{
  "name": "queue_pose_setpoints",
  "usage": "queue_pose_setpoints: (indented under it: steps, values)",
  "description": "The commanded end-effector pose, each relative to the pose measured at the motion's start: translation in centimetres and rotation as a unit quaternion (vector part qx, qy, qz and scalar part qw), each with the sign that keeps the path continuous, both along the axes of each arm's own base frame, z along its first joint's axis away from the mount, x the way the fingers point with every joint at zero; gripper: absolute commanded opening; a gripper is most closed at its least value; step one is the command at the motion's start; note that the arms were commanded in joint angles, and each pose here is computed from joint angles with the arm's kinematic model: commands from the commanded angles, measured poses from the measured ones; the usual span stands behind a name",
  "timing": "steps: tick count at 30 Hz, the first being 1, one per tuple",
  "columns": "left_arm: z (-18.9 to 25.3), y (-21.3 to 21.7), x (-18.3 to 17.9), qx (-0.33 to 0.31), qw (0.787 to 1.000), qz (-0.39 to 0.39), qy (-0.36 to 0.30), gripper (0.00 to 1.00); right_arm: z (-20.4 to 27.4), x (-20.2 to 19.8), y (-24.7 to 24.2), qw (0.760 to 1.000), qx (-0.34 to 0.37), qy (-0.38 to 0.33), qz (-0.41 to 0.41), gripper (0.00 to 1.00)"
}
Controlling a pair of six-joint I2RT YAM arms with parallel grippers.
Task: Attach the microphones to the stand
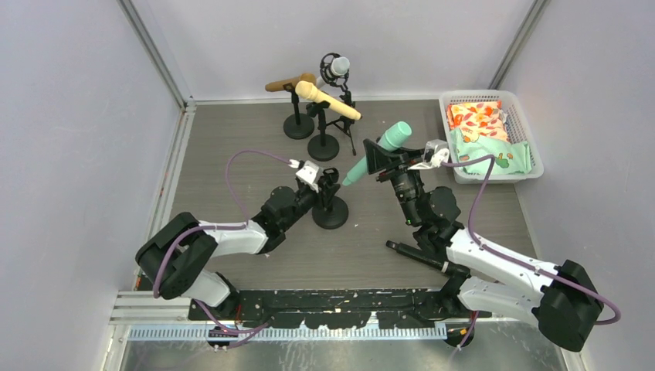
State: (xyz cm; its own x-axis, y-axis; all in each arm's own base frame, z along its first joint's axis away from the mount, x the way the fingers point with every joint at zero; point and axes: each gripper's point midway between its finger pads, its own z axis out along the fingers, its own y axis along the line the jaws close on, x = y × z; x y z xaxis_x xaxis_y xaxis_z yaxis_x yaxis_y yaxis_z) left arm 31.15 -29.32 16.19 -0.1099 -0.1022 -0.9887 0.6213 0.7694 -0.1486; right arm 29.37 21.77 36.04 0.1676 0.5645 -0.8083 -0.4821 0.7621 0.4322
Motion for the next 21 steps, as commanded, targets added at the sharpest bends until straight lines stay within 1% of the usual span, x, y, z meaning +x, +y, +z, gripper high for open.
queue_pose_setpoints:
  steps: [1, 5, 10, 16, 21]
  values:
    - [3.7, -4.3, -2.6, -0.021, 0.988, -0.141, -0.054, 0.00, 3.3, -1.7, -1.8, 0.995, 0.032, -0.095, -0.013, 0.01]
    - [3.0, -5.6, -3.7, -0.020, 0.981, -0.188, -0.047, 0.00, 2.8, -2.6, -1.6, 0.992, 0.028, -0.120, 0.002, 0.01]
    - [2.8, -6.1, -3.7, -0.045, 0.979, -0.196, -0.026, 0.00, 2.1, -3.5, -1.0, 0.988, 0.017, -0.152, 0.020, 0.01]
    - [3.2, -6.6, -4.4, -0.087, 0.974, -0.210, -0.008, 0.00, 1.2, -3.2, -0.5, 0.987, 0.003, -0.157, 0.018, 0.01]
    - [2.8, -6.6, -4.7, -0.093, 0.972, -0.215, 0.001, 0.00, 1.0, -3.1, 0.1, 0.987, -0.002, -0.160, 0.029, 0.01]
